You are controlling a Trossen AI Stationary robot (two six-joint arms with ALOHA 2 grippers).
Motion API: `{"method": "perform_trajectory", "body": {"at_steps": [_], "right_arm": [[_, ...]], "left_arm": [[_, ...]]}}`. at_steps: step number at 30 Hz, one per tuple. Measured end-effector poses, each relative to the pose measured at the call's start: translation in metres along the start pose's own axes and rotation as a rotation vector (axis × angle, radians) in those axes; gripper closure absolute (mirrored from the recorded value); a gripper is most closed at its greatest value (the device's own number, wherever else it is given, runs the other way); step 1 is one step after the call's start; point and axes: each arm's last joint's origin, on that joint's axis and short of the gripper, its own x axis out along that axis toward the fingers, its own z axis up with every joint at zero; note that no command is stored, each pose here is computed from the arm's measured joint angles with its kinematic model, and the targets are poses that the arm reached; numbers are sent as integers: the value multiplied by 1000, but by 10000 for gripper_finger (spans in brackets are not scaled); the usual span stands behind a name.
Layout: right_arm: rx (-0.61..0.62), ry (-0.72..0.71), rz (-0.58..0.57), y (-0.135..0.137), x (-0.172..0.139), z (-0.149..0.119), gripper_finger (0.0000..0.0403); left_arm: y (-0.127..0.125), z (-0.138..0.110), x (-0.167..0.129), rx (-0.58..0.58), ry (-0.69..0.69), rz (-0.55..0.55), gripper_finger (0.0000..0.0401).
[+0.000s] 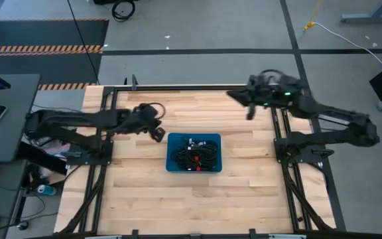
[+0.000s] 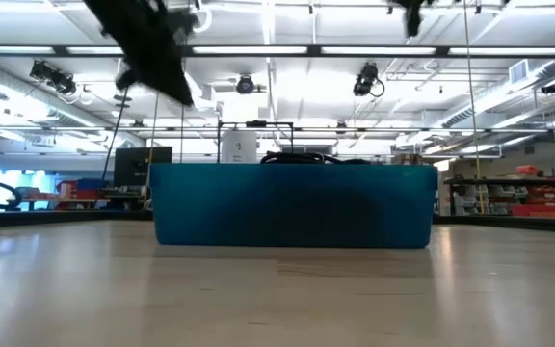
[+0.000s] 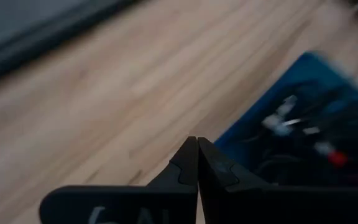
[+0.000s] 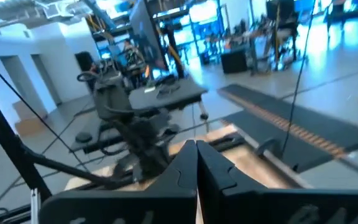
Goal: Pick and place USB-C Cables
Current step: Return to Home Position
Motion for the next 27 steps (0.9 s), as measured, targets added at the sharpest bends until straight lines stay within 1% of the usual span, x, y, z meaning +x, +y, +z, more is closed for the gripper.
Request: {"method": "perform_trajectory", "body": {"at_steps": [3, 7, 9, 12, 15, 18, 21, 27], "right_arm": [[-36, -28, -14, 9, -26, 18, 403], [-53, -26, -41, 16, -52, 28, 403], [-56, -23, -52, 18, -62, 29, 403], [-73, -23, -55, 20, -74, 29, 403], [-84, -31, -54, 23, -87, 30, 403], [-109, -66, -51, 26, -104, 32, 403], [-129, -83, -55, 29, -123, 31, 403], [-123, -50, -65, 33, -160, 19, 403]], "left_arm": [[0, 0, -39, 6, -147, -42, 399], [6, -6, -86, 32, -326, -80, 399], [10, -9, -106, 66, -392, -107, 399], [17, -15, -127, 139, -450, -164, 399], [24, -19, -143, 204, -487, -218, 399], [32, -22, -152, 234, -508, -250, 399], [41, -25, -157, 237, -516, -246, 399], [55, -29, -160, 233, -498, -242, 399]]}}
